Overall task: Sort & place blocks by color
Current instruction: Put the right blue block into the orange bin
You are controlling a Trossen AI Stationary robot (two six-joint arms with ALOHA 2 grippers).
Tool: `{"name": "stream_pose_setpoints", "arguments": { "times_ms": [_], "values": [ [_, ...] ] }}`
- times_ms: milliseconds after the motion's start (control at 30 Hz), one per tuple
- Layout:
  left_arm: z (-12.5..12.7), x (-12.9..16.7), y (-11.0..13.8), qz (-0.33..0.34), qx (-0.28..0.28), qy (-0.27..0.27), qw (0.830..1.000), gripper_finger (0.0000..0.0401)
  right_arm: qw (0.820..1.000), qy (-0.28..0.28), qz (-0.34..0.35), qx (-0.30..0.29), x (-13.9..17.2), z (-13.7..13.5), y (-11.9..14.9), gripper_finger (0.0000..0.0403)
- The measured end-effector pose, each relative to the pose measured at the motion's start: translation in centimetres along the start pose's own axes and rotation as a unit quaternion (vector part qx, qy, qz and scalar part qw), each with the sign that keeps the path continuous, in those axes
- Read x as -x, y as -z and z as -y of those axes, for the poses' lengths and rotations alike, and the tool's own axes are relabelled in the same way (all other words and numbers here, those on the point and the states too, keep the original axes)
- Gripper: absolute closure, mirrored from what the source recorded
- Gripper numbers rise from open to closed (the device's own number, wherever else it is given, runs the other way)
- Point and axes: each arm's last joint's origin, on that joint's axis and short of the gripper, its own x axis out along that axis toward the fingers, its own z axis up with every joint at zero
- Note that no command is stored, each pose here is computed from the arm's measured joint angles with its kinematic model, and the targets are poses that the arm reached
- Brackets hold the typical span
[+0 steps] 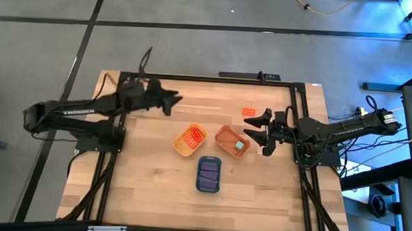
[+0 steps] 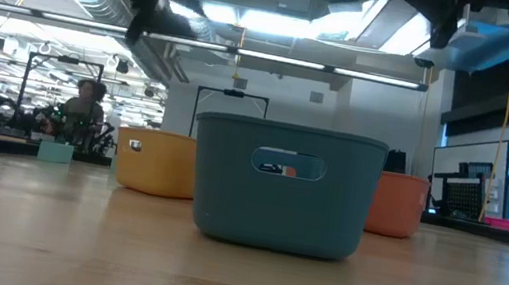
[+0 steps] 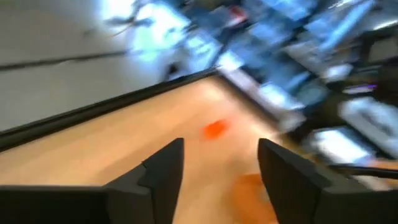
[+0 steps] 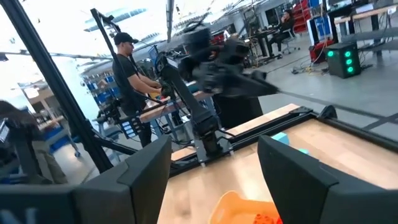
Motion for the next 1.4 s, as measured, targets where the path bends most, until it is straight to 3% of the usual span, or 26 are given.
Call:
{"name": "stream_pose_setpoints", "arguments": {
  "times_ms": [200, 400, 733, 1000, 1233, 1400],
  "values": [
    [-5.3, -2.3, -0.1, -0.105, 0.017, -0.176, 0.979, 0.0148, 1.000, 0.000, 0.000, -0.013, 0.0, 0.0, 0.0, 0.0160],
    [-8.9, -4.0, 3.1, -0.204, 0.084, -0.316, 0.923, 0.0133, 0.999, -0.001, 0.000, -0.037, 0.0, 0.0, 0.0, 0.0159],
    [-10.5, -6.1, 5.1, -0.191, 0.080, -0.400, 0.893, 0.0136, 0.999, -0.001, 0.000, -0.037, 0.0, 0.0, 0.0, 0.0159],
    [-10.7, -6.9, 6.2, -0.185, 0.109, -0.420, 0.882, 0.0138, 1.000, -0.001, 0.000, -0.026, 0.0, 0.0, 0.0, 0.0159],
    [-11.4, -7.8, 8.0, -0.203, 0.145, -0.441, 0.862, 0.0138, 1.000, -0.001, -0.001, -0.024, 0.0, 0.0, 0.0, 0.0159],
    [-11.1, -8.3, 9.2, -0.218, 0.145, -0.443, 0.857, 0.0138, 1.000, -0.001, -0.001, -0.023, 0.0, 0.0, 0.0, 0.0159]
  ]
}}
